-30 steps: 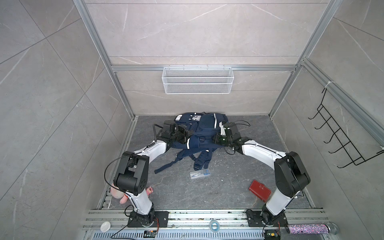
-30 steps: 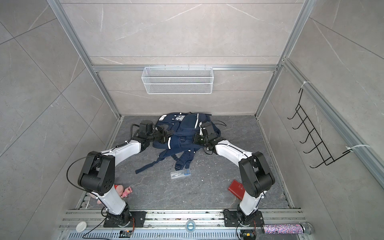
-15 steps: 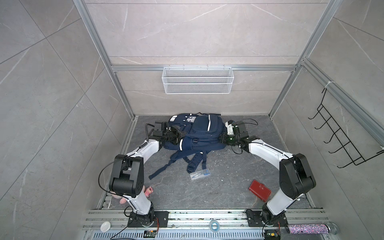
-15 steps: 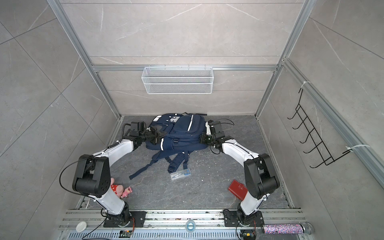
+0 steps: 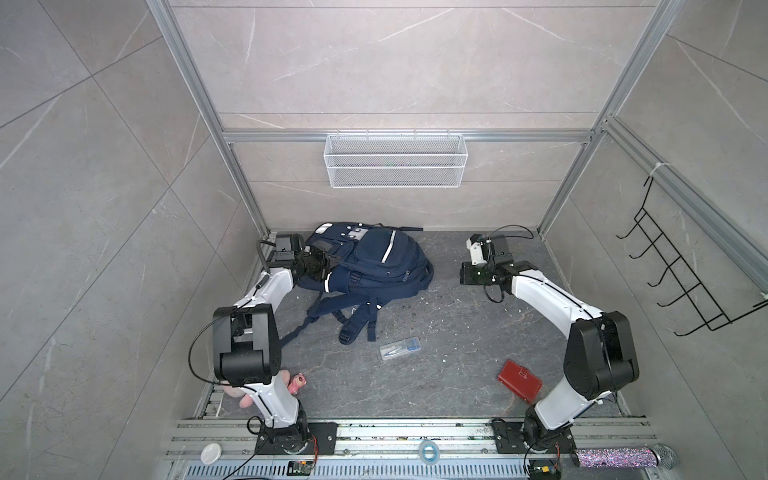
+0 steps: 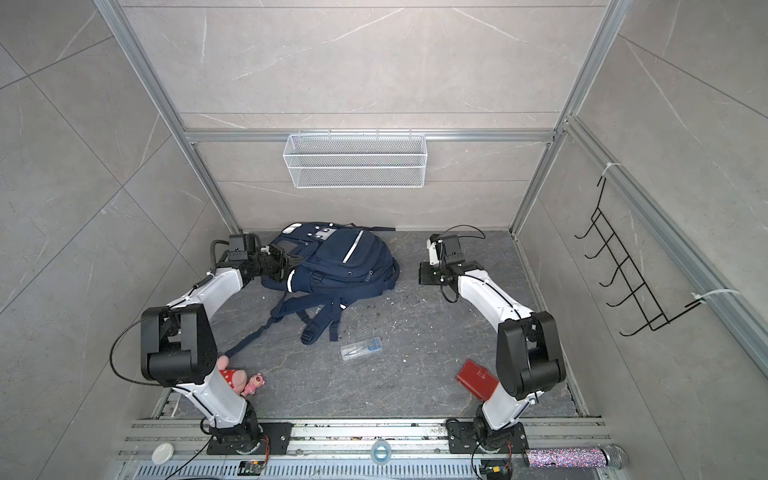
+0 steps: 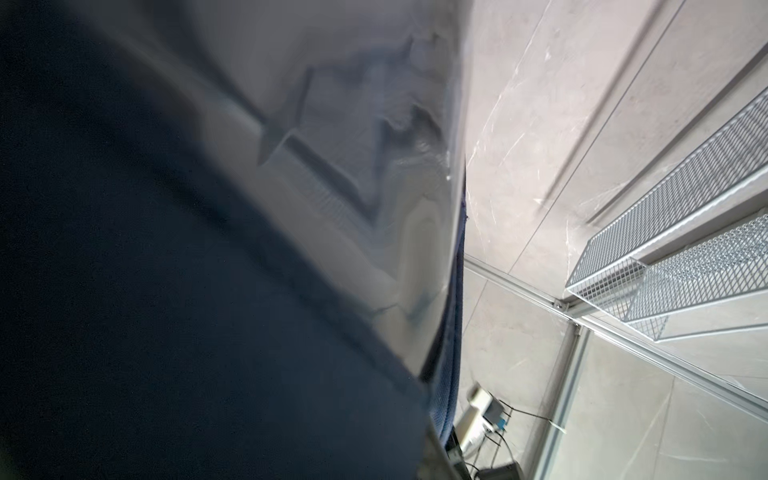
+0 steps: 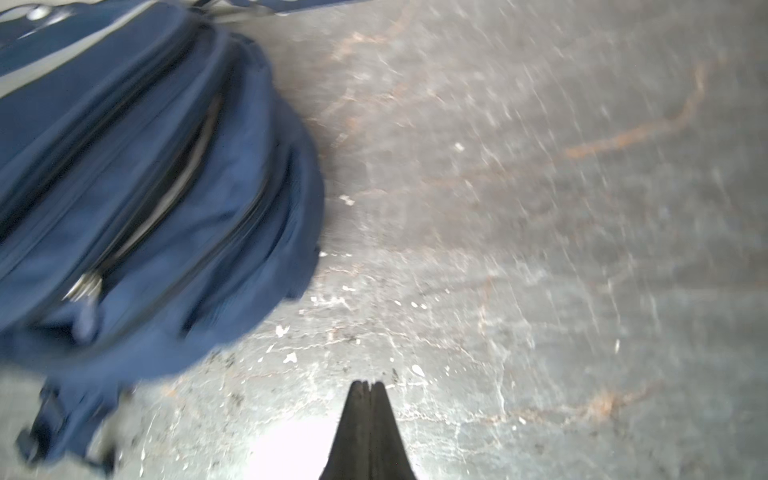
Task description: Pack the student bag
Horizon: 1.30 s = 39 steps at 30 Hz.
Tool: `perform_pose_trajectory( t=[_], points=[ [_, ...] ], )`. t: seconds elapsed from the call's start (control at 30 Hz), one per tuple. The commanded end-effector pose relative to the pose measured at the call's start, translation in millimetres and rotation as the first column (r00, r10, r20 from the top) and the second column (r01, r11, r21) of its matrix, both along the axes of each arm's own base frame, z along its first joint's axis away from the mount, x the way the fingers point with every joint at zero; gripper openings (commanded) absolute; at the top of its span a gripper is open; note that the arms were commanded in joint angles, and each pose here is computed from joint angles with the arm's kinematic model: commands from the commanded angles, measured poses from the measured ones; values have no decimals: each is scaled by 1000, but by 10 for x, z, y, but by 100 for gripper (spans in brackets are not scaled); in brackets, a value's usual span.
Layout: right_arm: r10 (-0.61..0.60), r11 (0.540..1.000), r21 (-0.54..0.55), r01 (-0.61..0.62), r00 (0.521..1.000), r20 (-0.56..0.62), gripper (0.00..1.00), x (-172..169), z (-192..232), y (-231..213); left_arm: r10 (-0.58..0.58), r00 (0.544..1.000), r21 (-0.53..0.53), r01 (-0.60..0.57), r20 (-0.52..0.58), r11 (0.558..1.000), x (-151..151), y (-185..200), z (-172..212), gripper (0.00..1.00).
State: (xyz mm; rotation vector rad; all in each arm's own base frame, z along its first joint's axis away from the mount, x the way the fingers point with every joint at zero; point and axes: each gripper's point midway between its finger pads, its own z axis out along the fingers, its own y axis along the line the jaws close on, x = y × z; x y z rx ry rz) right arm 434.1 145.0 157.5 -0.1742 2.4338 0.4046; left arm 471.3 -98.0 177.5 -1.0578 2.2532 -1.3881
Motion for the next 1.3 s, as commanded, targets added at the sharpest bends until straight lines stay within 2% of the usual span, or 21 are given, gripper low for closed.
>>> perform_pose_trajectory(
  t=[0.0, 0.07, 0.17, 0.23, 0.4, 0.57, 0.67, 0.7, 0.73, 0.8, 0.83, 0.87, 0.9, 0.97, 1.03, 1.1, 1.2, 1.27],
  points=[
    [180, 983, 17, -180, 984, -1, 21, -93, 115, 330, -80, 974, 33, 74, 211, 997, 188, -69, 488, 0],
    [240, 969, 49, -241, 970, 21, 37, -140, 207, 585, -87, 975, 28, 83, 207, 996, 177, -77, 465, 0],
    [310, 940, 141, -312, 950, 32, 51, -181, 259, 982, -98, 972, 20, 96, 212, 995, 171, -96, 464, 0],
    [362, 914, 185, -360, 932, 26, 64, -186, 248, 1285, -112, 970, 5, 113, 214, 994, 169, -123, 463, 0],
    [397, 898, 199, -393, 918, 22, 66, -73, 151, 1638, -126, 967, -2, 130, 219, 992, 143, -134, 497, 0],
    [421, 886, 208, -414, 907, 11, 63, 9, 61, 1737, -45, 969, -143, 82, 245, 986, 114, -136, 705, 0],
    [446, 876, 208, -434, 895, -8, 63, -40, -19, 1746, -33, 974, -94, 55, 226, 994, -43, -100, 707, 0],
    [454, 873, 212, -440, 891, -20, 64, -66, -57, 1751, -44, 978, -52, 56, 202, 997, -95, -66, 637, 6],
    [461, 869, 218, -444, 887, -28, 64, -84, -93, 1753, -52, 984, 0, 53, 168, 999, -144, -2, 533, 28],
    [460, 869, 224, -440, 887, -42, 64, -111, -155, 1748, -59, 993, 94, 50, 100, 994, -234, 122, 327, 61],
    [448, 874, 230, -427, 893, -42, 64, -107, -171, 1734, -73, 994, 174, 58, 78, 983, -290, 189, 263, 75],
    [435, 877, 243, -414, 899, -39, 65, -106, -170, 1730, -85, 996, 261, 77, 19, 962, -408, 264, 193, 81],
    [423, 879, 259, -400, 906, -34, 67, -94, -145, 1727, -114, 993, 343, 107, 2, 933, -488, 292, 194, 82],
    [366, 882, 326, -341, 930, -18, 69, -30, -32, 1695, -199, 979, 498, 192, -39, 846, -690, 280, 244, 81],
    [292, 870, 413, -268, 956, 6, 70, 68, 106, 1620, -270, 960, 550, 268, -79, 791, -880, 175, 265, 77],
    [219, 856, 477, -200, 976, 15, 72, 168, 202, 1503, -335, 936, 529, 337, -103, 779, -1073, -49, 270, 76],
    [182, 859, 482, -174, 983, 31, 74, 250, 318, 1398, -431, 895, 469, 431, -113, 771, -1332, -488, 271, 79],
    [173, 869, 466, -169, 984, 35, 75, 288, 352, 1338, -477, 874, 426, 467, -90, 775, -1388, -760, 264, 81]
  ],
)
